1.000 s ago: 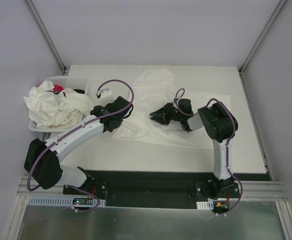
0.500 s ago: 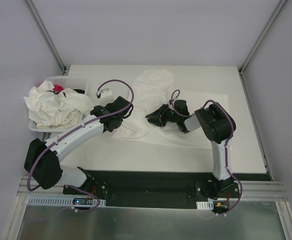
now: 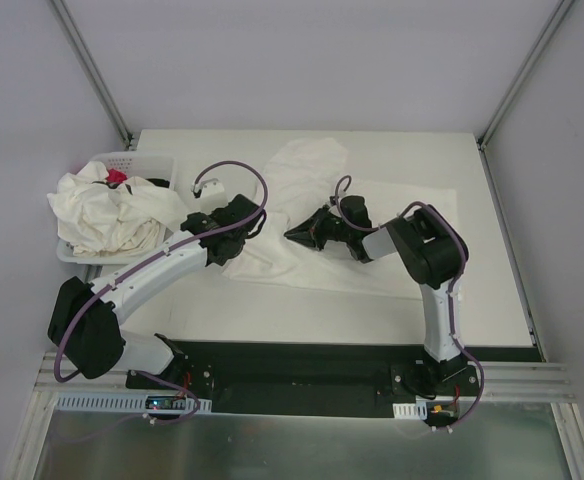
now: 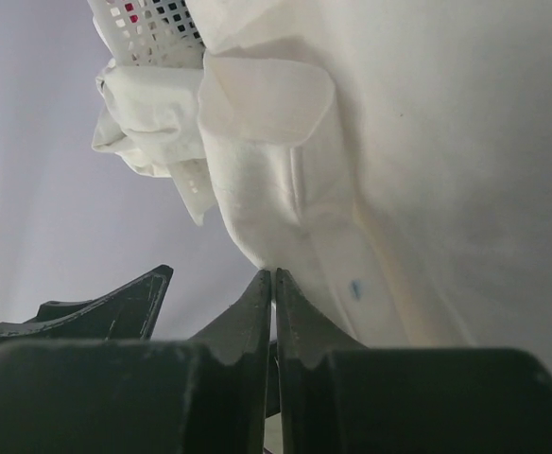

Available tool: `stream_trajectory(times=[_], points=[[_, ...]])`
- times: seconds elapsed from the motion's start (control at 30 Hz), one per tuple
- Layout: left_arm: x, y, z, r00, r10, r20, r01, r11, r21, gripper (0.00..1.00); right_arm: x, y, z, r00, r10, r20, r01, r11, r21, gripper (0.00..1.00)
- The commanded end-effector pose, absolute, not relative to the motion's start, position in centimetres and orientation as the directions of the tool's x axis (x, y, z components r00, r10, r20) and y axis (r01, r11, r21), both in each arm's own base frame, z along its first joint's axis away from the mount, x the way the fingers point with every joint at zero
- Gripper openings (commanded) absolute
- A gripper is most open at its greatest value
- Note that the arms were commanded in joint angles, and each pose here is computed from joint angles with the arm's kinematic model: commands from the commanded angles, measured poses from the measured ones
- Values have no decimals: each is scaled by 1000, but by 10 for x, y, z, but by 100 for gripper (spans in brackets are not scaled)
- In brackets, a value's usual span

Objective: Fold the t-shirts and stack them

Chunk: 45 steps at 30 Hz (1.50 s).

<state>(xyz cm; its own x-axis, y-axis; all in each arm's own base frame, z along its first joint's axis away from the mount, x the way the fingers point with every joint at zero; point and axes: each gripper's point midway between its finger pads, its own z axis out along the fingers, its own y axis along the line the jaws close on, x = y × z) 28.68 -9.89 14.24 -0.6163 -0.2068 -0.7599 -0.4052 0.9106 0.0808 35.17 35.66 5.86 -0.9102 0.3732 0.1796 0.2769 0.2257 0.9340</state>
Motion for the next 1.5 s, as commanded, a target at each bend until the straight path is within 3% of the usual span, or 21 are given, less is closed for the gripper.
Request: stream_trajectory(times=[0.0,0.2,0.33,0.47,0.83,1.23,1.47], points=[[286,-96,146,-604,-205,-770,-411,908,80,56,345,375,79,-936,316,153,226,211,951,7],[286,-98,143,-611,-208,-764,-410,909,80,56,338,381,79,-945,290,153,222,223,949,8],[284,-98,142,-612,-212,-762,-411,908,78,56,341,375,68,-937,308,165,243,236,941,18],[283,-96,142,-610,-212,-763,-413,907,78,56,350,367,63,-927,333,170,257,238,937,21],[287,-94,146,-612,-178,-770,-402,909,110,56,389,356,53,-910,390,143,257,257,932,23],[291,-94,144,-625,-175,-761,-402,908,120,56,392,338,41,-897,419,139,278,291,915,33],[291,-95,142,-626,-181,-758,-403,908,116,56,389,335,33,-892,429,139,291,312,905,34]])
